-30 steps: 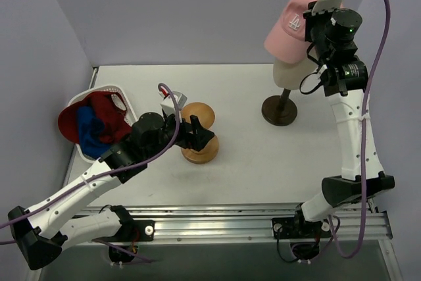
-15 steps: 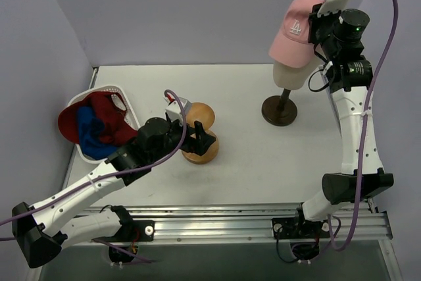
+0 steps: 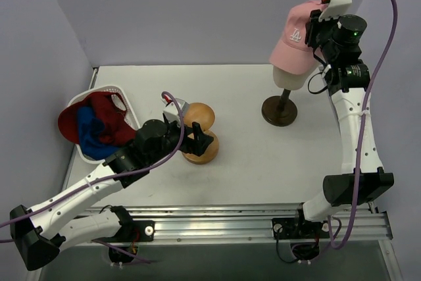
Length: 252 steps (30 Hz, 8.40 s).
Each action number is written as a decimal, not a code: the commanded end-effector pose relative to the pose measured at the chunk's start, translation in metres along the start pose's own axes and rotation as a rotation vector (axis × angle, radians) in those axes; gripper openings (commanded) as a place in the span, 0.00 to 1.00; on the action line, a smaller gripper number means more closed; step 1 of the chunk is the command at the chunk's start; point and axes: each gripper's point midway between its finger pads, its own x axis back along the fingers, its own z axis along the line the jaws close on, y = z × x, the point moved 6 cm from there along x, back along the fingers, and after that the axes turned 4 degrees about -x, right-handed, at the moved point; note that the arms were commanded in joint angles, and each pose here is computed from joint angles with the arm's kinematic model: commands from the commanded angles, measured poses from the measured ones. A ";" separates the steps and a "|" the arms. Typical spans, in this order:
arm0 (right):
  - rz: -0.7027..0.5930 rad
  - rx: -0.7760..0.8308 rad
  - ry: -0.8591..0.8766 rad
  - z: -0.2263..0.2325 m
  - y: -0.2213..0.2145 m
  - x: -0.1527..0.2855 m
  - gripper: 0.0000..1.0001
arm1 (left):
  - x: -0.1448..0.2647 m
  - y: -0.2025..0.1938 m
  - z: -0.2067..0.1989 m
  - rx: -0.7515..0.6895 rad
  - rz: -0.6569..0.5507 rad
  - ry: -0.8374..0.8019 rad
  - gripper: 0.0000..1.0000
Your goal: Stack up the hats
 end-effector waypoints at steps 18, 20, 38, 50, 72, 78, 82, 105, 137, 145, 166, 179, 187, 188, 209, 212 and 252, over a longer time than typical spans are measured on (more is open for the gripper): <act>-0.121 -0.456 -0.220 -0.009 0.040 0.060 0.47 | 0.003 0.014 -0.001 -0.027 -0.075 -0.001 0.94; -0.117 -0.535 -0.244 -0.008 0.031 0.071 0.47 | 0.003 0.013 -0.001 -0.027 -0.073 0.003 0.94; -0.020 -0.708 -0.191 -0.014 -0.031 0.070 0.44 | 0.003 0.012 0.000 -0.038 -0.082 -0.008 0.94; -0.033 -0.808 -0.033 0.007 -0.062 0.071 0.46 | -0.003 0.007 0.000 -0.048 -0.060 -0.006 0.94; -0.143 -0.742 -0.256 -0.036 -0.020 0.092 0.43 | -0.010 0.004 0.002 -0.057 -0.044 0.004 0.94; -0.149 -0.783 -0.328 -0.069 -0.006 0.076 0.40 | -0.012 0.003 0.002 -0.056 -0.038 0.005 0.94; -0.148 -0.828 -0.302 -0.083 -0.003 0.059 0.38 | -0.011 0.003 0.000 -0.056 -0.037 -0.006 0.94; -0.195 -0.848 -0.089 -0.068 -0.011 0.040 0.37 | -0.012 0.003 0.002 -0.058 -0.038 0.005 0.94; -0.164 -0.853 -0.112 -0.066 -0.032 0.032 0.00 | -0.015 0.001 0.001 -0.061 -0.026 0.003 0.94; -0.146 -0.849 -0.149 -0.069 -0.035 0.032 0.00 | -0.017 0.026 -0.004 -0.066 -0.065 0.019 0.94; -0.061 -0.839 -0.249 -0.081 -0.078 0.020 0.00 | -0.118 0.142 -0.088 -0.058 -0.109 -0.240 0.95; -0.042 -0.817 -0.260 -0.085 -0.089 0.019 0.00 | -0.123 0.125 -0.069 -0.103 -0.093 -0.134 0.95; -0.010 -0.814 -0.275 -0.086 -0.102 0.016 0.00 | -0.104 0.119 -0.062 -0.118 -0.082 -0.094 0.95; -0.010 -0.815 -0.274 -0.086 -0.102 0.016 0.00 | -0.097 0.118 -0.060 -0.119 -0.088 -0.085 0.95; -0.039 -0.796 -0.254 -0.088 -0.086 0.018 0.14 | -0.029 0.046 -0.025 -0.117 -0.062 0.027 0.94; -0.086 -0.793 -0.256 -0.087 -0.066 0.028 0.29 | -0.024 0.040 -0.019 -0.126 -0.062 0.058 0.94; 0.089 -0.496 0.253 0.160 -0.024 0.147 0.41 | 0.022 0.136 0.027 0.011 -0.227 0.321 0.96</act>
